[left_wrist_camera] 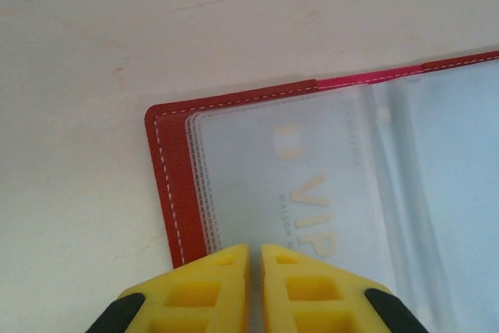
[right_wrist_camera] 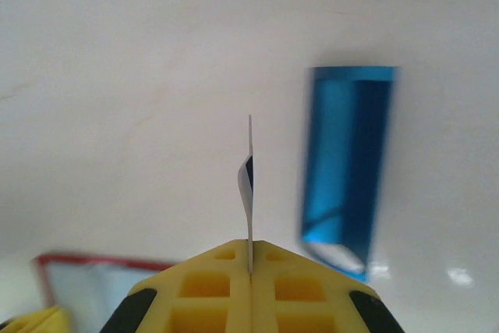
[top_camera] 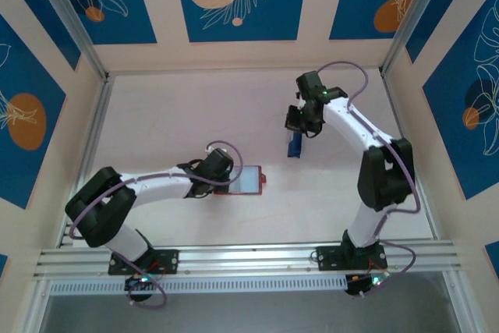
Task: Put the credit cards into the card holder
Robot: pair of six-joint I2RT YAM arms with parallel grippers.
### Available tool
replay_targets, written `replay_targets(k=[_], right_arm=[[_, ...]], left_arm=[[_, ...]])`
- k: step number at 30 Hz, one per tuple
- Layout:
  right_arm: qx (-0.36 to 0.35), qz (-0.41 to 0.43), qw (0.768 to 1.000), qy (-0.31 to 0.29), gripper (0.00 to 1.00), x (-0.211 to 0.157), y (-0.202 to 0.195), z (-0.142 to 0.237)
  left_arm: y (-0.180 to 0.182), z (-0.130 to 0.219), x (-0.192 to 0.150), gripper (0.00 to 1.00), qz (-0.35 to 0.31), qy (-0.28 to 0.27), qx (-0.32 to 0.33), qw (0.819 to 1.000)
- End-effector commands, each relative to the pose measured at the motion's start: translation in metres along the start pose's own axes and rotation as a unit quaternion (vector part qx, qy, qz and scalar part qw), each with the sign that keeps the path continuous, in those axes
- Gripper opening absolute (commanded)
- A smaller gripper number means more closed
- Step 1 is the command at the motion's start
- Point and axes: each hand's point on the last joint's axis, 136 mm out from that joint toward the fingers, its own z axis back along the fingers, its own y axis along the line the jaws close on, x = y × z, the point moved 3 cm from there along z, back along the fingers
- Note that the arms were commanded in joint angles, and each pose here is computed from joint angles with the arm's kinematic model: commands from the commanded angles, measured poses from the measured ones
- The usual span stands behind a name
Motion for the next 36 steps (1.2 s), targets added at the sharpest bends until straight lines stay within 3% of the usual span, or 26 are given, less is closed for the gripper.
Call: replay_targets(k=[1, 5, 13, 23, 32, 36], right_arm=[[0.117, 0.024, 0.992, 0.031, 0.0, -0.029, 0.049, 0.008], [0.172, 0.049, 0.982, 0.068, 0.0, -0.059, 0.084, -0.014], [0.213, 0.082, 0.967, 0.111, 0.0, -0.1, 0.118, -0.054], [0.191, 0.096, 0.969, 0.127, 0.0, -0.123, 0.118, -0.08], [0.186, 0.092, 0.969, 0.131, 0.0, -0.127, 0.113, -0.085], [0.18, 0.086, 0.971, 0.134, 0.0, -0.128, 0.109, -0.088]], left_arm=[[0.009, 0.007, -0.004, 0.12, -0.002, 0.005, 0.014, 1.0], [0.009, 0.009, -0.001, 0.12, -0.006, 0.006, 0.019, 1.0], [0.015, 0.004, -0.007, 0.12, -0.01, 0.019, 0.037, 0.999], [0.027, -0.001, -0.019, 0.11, -0.01, 0.031, 0.067, 0.997], [0.013, 0.021, 0.002, 0.11, -0.002, 0.002, 0.027, 1.0], [0.005, 0.016, 0.006, 0.1, -0.003, 0.007, 0.013, 1.0]])
